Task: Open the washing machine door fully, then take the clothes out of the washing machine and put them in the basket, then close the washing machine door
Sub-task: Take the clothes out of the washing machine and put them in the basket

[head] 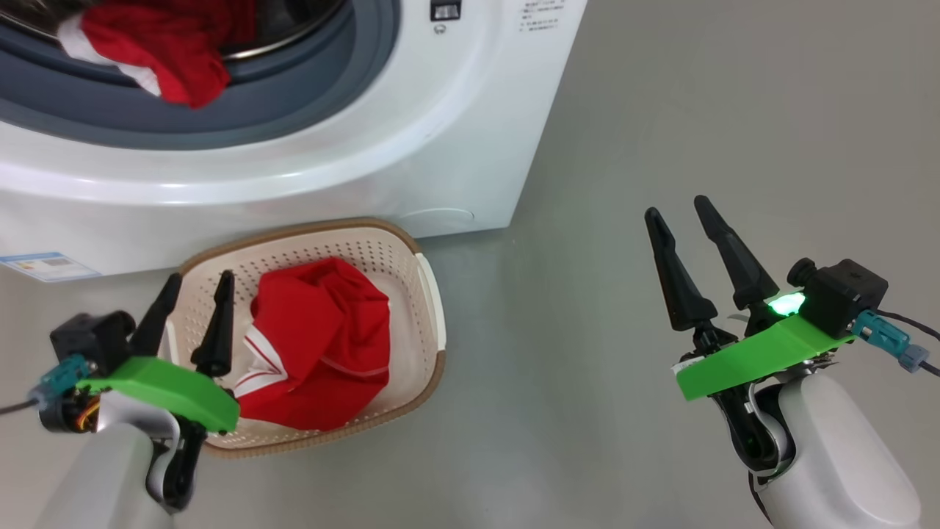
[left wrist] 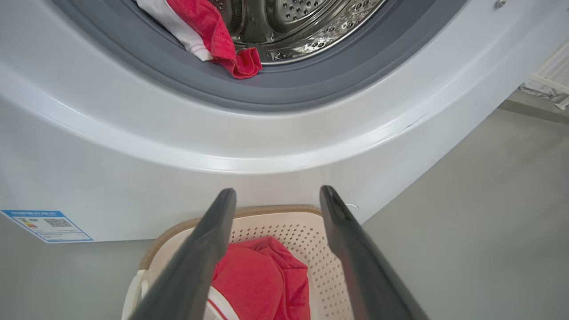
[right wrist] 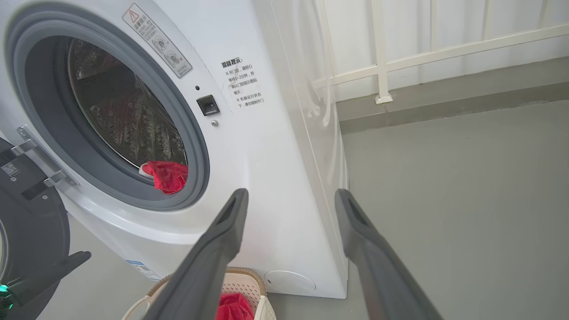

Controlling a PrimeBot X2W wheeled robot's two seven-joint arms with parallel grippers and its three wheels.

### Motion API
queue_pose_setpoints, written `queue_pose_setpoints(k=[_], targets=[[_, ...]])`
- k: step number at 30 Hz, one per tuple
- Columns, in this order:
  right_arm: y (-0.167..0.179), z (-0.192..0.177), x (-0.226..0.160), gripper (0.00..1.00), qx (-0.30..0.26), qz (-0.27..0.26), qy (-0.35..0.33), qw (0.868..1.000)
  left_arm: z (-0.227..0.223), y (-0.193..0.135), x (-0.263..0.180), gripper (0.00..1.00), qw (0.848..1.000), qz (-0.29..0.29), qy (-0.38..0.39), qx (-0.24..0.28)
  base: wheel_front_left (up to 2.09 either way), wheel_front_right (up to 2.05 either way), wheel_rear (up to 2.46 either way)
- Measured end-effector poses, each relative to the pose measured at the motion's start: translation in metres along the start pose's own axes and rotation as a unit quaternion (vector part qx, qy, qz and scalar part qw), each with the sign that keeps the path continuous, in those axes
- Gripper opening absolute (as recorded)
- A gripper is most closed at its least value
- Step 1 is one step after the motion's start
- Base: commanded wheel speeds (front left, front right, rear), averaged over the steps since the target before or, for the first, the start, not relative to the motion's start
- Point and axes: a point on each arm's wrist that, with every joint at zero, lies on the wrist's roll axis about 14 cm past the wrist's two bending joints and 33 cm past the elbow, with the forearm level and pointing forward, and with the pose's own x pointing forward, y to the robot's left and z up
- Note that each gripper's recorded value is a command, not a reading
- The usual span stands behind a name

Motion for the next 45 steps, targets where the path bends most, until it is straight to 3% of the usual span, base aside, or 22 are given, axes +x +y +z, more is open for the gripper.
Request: queue_pose_setpoints(k=[27, 45], targets=[[0.027, 0.028, -0.022, 1.00, -0.003, 0.035, -0.025, 0.999, 0.086, -0.006, -0.108, 1.00, 0.984, 0.048, -0.170, 0.033, 0.00, 0.00, 0.00], [0.031, 0.032, -0.027, 1.00, -0.005, 0.038, -0.030, 0.999, 0.097, -0.008, -0.131, 1.00, 0.977, 0.067, -0.195, 0.046, 0.00, 0.00, 0.00]])
